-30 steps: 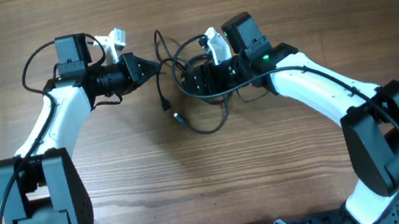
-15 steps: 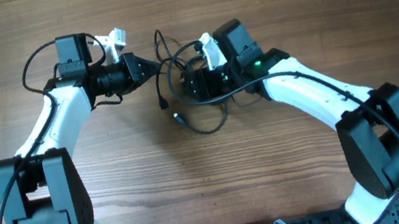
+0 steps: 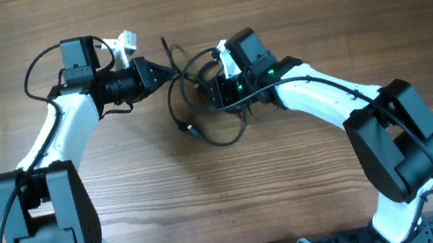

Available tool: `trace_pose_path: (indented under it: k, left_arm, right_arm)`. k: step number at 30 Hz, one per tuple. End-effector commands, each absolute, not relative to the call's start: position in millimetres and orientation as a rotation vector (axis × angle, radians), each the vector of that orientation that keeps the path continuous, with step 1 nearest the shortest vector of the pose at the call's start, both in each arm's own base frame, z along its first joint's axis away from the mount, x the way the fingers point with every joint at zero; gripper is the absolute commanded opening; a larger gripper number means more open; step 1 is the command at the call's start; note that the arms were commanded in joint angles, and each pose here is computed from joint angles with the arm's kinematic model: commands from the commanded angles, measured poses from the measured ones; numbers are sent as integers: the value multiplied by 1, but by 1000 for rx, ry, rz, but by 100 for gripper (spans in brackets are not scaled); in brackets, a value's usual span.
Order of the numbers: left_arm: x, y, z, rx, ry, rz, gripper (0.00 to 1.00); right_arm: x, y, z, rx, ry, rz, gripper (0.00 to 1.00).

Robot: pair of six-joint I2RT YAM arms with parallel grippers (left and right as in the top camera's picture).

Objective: Untangle cables

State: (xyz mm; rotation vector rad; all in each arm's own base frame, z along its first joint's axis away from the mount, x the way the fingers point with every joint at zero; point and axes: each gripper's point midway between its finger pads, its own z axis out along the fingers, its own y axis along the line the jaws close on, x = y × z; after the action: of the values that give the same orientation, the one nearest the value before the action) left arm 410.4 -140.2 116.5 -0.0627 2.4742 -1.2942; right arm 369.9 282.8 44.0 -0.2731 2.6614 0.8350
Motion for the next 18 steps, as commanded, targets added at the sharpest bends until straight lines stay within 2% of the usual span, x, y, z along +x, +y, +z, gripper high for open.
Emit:
trace_pose_path:
  k: [1, 3, 5, 7, 11, 15, 18]
  left_arm:
    - [410, -142, 116, -59, 2474, -1288, 11]
    - [410, -142, 116, -59, 2474, -1288, 11]
    - [410, -142, 116, -59, 2475, -1289, 13]
    - [411, -140, 115, -66, 2480, -1278, 14]
    - [414, -130, 107, -178, 2519, -1218, 17]
    - [411, -137, 113, -156, 2504, -1284, 31]
    - [410, -139, 115, -148, 2498, -1309, 48]
  right_arm:
    - [368, 279, 32, -257, 2689, 802, 17]
    - [362, 281, 32, -155, 2737, 863, 14]
    - [358, 294, 49, -203, 2703, 1020, 10]
    - [357, 307, 87, -320, 2579, 1252, 8]
    - [360, 304, 157, -261, 2418, 1635, 5]
    - [370, 298, 161, -173, 2413, 1657, 4]
    - [372, 298, 162, -171, 2407, 1651, 4]
